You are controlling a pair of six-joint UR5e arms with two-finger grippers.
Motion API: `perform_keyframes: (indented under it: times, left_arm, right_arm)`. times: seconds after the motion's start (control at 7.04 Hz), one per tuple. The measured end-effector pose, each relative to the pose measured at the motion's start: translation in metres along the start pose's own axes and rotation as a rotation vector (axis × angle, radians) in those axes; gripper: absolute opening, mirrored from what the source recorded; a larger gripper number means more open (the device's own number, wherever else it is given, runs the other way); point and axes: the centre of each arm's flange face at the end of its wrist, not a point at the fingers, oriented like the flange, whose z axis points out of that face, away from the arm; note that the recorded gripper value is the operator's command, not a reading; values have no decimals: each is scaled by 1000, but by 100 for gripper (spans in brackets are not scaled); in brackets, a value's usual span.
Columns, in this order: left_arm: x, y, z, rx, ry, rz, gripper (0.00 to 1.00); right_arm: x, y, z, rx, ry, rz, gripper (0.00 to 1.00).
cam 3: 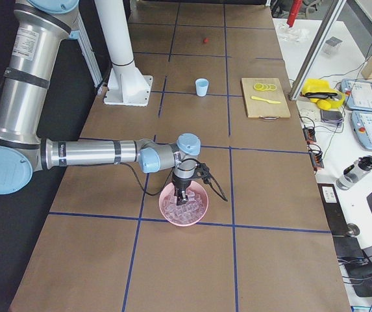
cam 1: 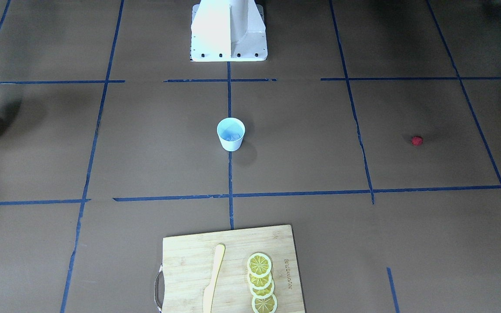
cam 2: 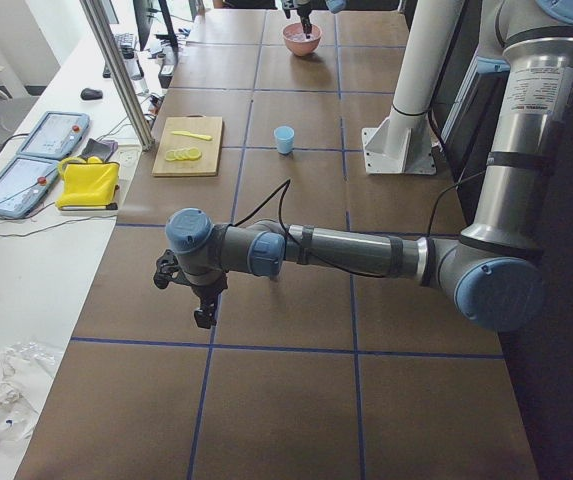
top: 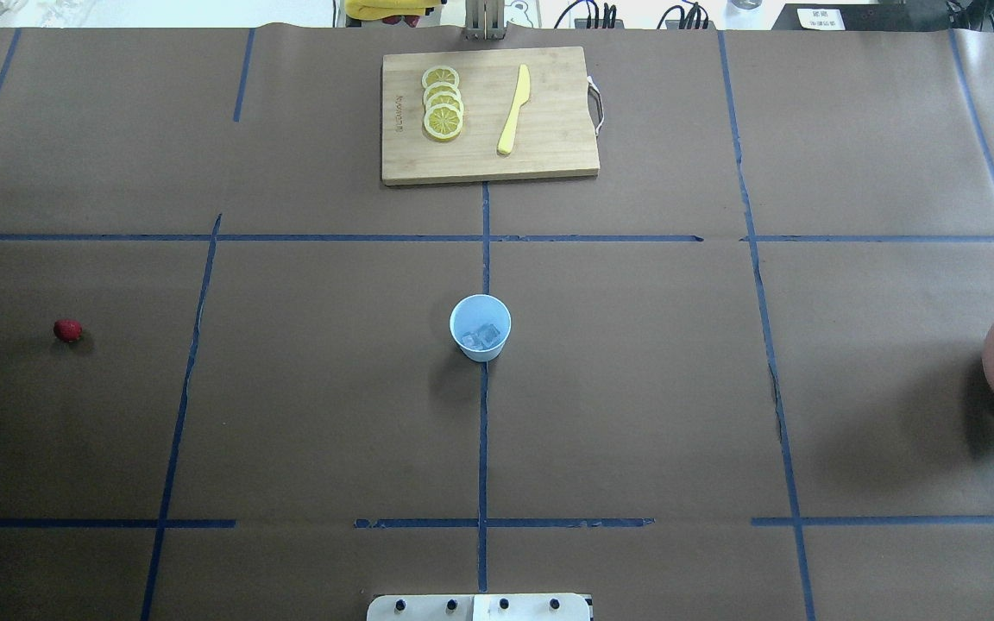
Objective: Put ice and strawberries in cup
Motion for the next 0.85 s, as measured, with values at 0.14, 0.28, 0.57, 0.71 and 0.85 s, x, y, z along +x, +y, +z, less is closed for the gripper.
perform_keyframes:
  times: [0.14, 0.28, 0.57, 0.71, 0.85]
  left_arm:
    - [1, 0, -1, 2, 0, 2, 100]
    - [4, 0, -4, 6, 1, 6, 100]
    - [7, 0, -7, 10, 1, 11, 100]
    - [7, 1, -7, 11, 1, 11, 100]
    - [7, 1, -7, 11, 1, 11, 100]
  right_arm:
    - [0, 0, 1, -1, 0, 1, 51]
    - [1, 0, 2, -4, 0, 1, 51]
    - [2, 1, 4, -8, 3, 2, 51]
    - [2, 1, 5, -9, 6, 1, 42]
    - [2, 0, 5, -9, 7, 0, 21]
